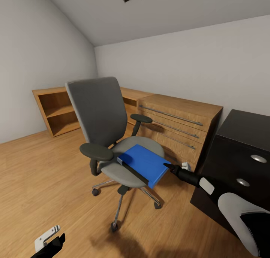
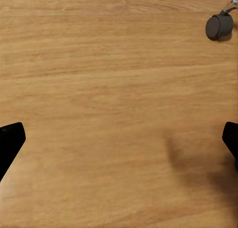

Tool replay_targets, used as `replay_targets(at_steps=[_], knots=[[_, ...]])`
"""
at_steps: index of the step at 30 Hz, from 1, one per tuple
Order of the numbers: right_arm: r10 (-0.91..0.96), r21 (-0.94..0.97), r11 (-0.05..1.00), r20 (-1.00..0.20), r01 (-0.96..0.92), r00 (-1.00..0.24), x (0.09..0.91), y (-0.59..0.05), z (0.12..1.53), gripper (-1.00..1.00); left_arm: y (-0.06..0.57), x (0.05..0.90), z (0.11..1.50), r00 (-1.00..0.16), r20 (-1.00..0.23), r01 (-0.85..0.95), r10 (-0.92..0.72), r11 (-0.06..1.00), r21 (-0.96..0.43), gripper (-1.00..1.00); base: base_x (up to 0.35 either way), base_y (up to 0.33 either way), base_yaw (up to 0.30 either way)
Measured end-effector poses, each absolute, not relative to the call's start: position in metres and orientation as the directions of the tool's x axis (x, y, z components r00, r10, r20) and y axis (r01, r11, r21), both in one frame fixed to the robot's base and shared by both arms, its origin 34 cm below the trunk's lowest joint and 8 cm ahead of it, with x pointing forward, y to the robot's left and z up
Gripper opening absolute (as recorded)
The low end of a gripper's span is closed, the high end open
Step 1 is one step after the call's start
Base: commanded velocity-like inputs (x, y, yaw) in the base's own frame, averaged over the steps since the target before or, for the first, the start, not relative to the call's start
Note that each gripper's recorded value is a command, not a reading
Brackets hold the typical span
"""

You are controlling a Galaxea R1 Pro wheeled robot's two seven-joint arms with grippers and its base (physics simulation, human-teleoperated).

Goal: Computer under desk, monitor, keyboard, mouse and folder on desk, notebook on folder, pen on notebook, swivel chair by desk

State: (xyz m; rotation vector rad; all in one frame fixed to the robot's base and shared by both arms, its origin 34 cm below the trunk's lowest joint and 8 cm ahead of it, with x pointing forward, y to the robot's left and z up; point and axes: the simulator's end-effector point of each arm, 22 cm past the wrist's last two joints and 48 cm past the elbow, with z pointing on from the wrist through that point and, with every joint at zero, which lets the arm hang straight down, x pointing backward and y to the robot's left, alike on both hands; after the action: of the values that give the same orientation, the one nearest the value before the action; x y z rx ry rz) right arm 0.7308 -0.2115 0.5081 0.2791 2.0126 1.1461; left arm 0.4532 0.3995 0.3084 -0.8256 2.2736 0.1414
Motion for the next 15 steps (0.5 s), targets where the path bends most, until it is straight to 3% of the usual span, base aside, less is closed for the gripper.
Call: replay_targets(at_steps=[15], knots=[[0.529,0.803,0.567,-0.524,-0.182,-0.667,0.7307,-0.2103,0.5081,1.0,0.3995,0.4529,0.3081,-0.55,-0.652,-0.6,-0.523,0.79,-0.128,1.0,0.0,0.045,0.0]])
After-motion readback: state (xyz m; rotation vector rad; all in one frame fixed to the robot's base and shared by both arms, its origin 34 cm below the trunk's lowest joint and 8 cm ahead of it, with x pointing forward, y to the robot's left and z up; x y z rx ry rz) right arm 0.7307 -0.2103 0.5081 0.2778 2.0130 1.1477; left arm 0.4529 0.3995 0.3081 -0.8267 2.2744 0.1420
